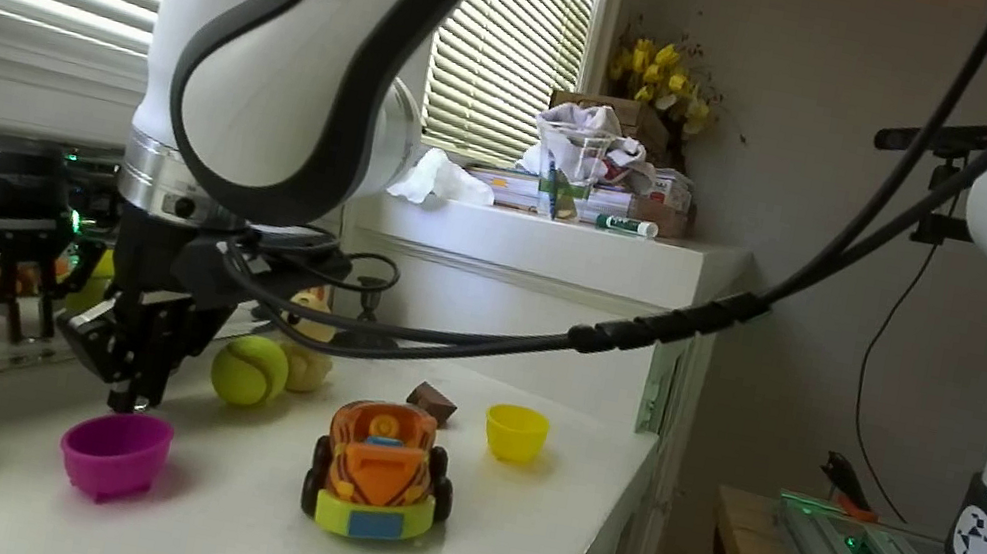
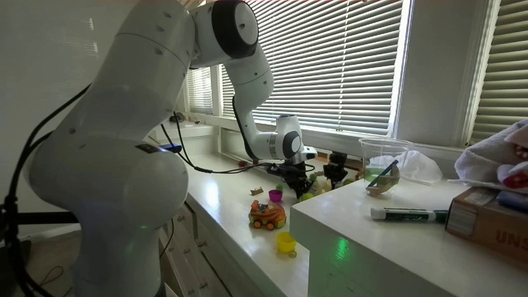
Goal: Put the glass item into the purple bowl
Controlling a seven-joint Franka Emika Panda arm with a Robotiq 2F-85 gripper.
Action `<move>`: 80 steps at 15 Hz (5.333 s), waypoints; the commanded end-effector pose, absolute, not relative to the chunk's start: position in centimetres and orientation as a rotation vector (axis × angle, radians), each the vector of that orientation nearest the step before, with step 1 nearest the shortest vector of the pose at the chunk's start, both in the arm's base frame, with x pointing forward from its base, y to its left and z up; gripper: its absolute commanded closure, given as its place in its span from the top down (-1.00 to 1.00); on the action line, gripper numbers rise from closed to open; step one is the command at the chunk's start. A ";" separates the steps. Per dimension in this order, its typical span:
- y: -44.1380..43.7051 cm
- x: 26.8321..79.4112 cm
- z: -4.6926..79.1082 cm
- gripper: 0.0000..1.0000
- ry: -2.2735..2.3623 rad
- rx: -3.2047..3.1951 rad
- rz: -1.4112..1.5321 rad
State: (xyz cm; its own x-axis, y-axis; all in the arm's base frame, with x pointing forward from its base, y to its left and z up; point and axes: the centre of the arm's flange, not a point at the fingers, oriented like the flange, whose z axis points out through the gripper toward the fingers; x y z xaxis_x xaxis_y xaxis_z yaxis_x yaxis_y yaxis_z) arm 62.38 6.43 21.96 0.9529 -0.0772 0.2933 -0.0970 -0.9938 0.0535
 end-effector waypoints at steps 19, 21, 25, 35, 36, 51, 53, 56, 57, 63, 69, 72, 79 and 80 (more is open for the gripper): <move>13.9 53.1 30.6 -0.89 0.003 3.058 0.429; 13.6 53.2 29.9 -0.89 -0.010 3.055 0.418; 12.5 53.8 28.5 -0.89 -0.044 3.058 0.419; 12.1 54.2 26.7 -0.89 -0.032 3.091 0.416; 12.2 54.2 26.7 -0.89 -0.031 3.091 0.424; 13.2 54.0 27.1 0.61 0.061 3.103 0.581; 13.6 53.4 28.3 0.90 0.031 3.099 0.514; 14.3 52.4 30.5 1.00 -0.013 3.084 0.443; 14.4 52.0 31.4 1.00 -0.027 3.077 0.427; 14.6 49.7 37.8 1.00 -0.124 3.101 0.166; 14.3 48.7 38.6 1.00 -0.189 3.094 0.036; 14.0 48.5 38.6 1.00 -0.208 3.095 0.008; 13.9 48.5 38.6 1.00 -0.209 3.094 0.005; 13.9 48.5 38.6 1.00 -0.209 3.094 0.005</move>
